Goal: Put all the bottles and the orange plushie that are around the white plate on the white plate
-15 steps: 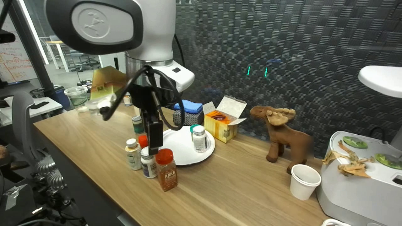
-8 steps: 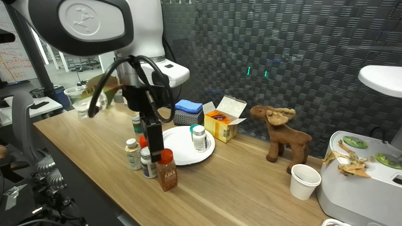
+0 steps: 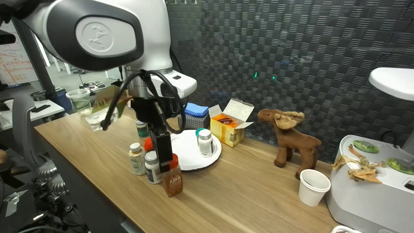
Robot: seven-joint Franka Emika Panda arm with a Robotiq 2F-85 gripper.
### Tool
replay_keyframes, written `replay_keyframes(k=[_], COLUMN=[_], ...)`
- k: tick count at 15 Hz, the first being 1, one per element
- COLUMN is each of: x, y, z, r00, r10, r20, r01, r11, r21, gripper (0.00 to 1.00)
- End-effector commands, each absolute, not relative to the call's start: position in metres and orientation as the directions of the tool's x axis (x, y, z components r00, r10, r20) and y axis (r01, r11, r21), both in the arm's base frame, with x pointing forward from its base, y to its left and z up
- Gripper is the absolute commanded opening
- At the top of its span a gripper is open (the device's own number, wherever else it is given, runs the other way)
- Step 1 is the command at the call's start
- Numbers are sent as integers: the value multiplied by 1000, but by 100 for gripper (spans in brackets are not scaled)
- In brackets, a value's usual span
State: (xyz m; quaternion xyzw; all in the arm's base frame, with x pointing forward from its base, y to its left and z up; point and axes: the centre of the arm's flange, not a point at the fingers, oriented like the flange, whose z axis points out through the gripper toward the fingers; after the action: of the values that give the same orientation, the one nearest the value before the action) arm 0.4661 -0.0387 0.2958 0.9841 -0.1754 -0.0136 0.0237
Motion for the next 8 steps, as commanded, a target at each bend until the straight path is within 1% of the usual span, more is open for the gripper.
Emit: replay_keyframes(k=[1,2,3,7,8], x=[481,481,482,482,481], y=[-42,-43,-44,-48,-49], z=[290,289,288,286,288], r00=[934,932,931,924,921], r10=[-357,-362,-365,-383,-389], r20=[11,13,14,17,18], r01=[-357,-362,-365,-383,-389], r11=[-932,-930,-929,-919,-916], r21=[61,65,69,92,97], gripper=[74,73,70,36,30])
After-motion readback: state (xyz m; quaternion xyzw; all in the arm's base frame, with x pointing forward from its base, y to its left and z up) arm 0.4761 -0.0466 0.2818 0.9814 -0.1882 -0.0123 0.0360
